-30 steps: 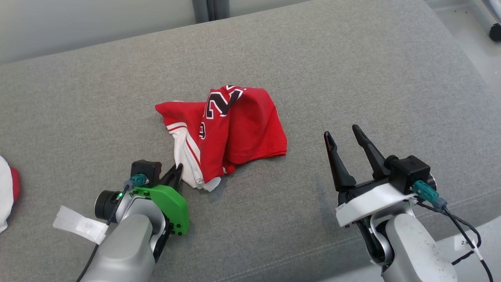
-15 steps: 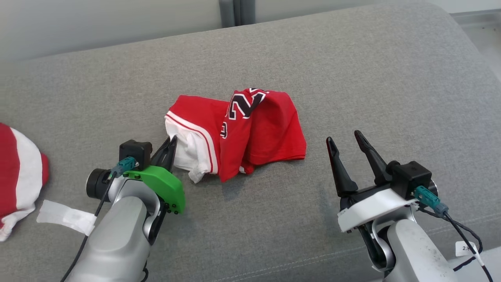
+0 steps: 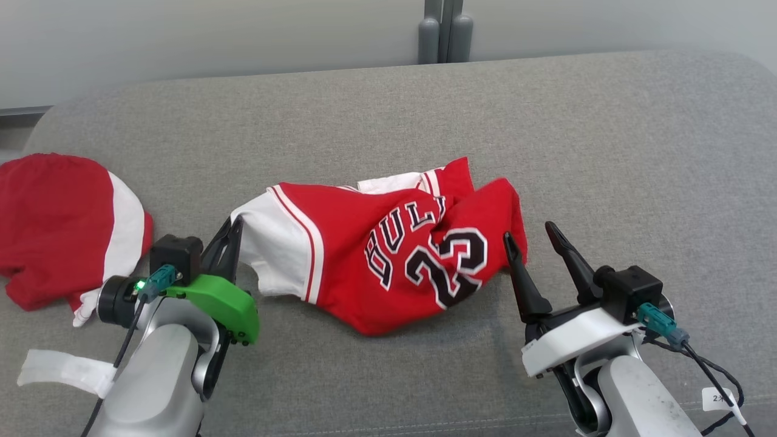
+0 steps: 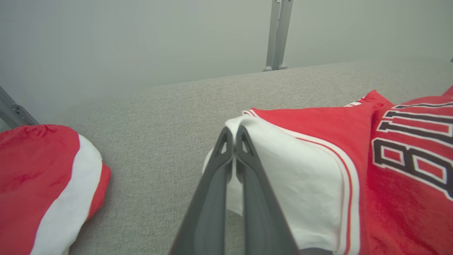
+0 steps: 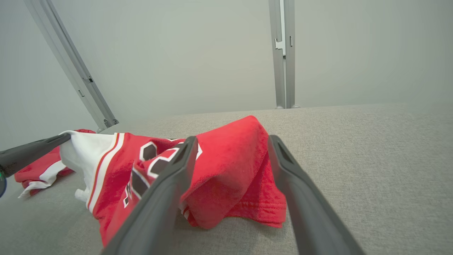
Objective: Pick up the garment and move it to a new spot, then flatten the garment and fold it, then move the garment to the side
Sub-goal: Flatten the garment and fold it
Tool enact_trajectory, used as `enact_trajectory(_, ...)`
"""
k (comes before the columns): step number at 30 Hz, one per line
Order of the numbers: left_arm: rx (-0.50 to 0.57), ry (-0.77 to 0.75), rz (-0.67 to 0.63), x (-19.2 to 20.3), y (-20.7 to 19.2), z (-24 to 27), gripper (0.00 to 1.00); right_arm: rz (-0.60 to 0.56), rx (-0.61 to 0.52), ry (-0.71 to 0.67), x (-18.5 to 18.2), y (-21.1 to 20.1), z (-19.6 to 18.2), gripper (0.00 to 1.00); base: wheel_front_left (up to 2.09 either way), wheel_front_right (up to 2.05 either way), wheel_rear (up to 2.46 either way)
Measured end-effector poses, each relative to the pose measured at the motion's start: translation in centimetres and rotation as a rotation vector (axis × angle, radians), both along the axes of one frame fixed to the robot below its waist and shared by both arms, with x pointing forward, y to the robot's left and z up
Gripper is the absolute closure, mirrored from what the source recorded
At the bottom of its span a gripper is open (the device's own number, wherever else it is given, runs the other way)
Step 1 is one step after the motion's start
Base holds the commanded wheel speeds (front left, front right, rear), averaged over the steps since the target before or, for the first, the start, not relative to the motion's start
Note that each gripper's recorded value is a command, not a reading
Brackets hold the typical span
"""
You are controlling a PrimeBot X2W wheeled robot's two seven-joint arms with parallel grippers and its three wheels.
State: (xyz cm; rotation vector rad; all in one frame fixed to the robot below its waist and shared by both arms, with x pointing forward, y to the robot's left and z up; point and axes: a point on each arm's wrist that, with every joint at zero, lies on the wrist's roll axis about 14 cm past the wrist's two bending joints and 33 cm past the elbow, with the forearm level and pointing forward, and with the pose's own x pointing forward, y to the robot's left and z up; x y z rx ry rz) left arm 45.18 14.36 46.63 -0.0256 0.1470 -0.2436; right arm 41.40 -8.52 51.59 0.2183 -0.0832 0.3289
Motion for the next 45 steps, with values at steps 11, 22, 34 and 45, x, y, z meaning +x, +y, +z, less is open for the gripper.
enact_trajectory(11, -0.046, -0.004, 0.128, -5.3, 3.0, -0.7, 1.0, 0.023, 0.003, 0.0, -0.5, 0.8, 0.0, 0.0, 0.0, 0.0, 0.0)
enact_trajectory(22, -0.083, 0.085, 0.225, -9.0, 4.1, -2.5, 1.0, 0.028, 0.0, 0.017, -0.1, 1.0, -0.6, 0.0, 0.0, 0.0, 0.0)
enact_trajectory(34, -0.086, 0.109, 0.274, -9.1, 5.1, -4.2, 0.0, 0.006, -0.009, 0.036, 0.2, 0.3, -1.2, 0.0, 0.0, 0.0, 0.0)
enact_trajectory(45, -0.098, -0.036, 0.31, -7.7, 5.7, -0.5, 0.0, -0.019, -0.025, 0.041, 0.3, -0.6, -1.4, 0.0, 0.0, 0.0, 0.0)
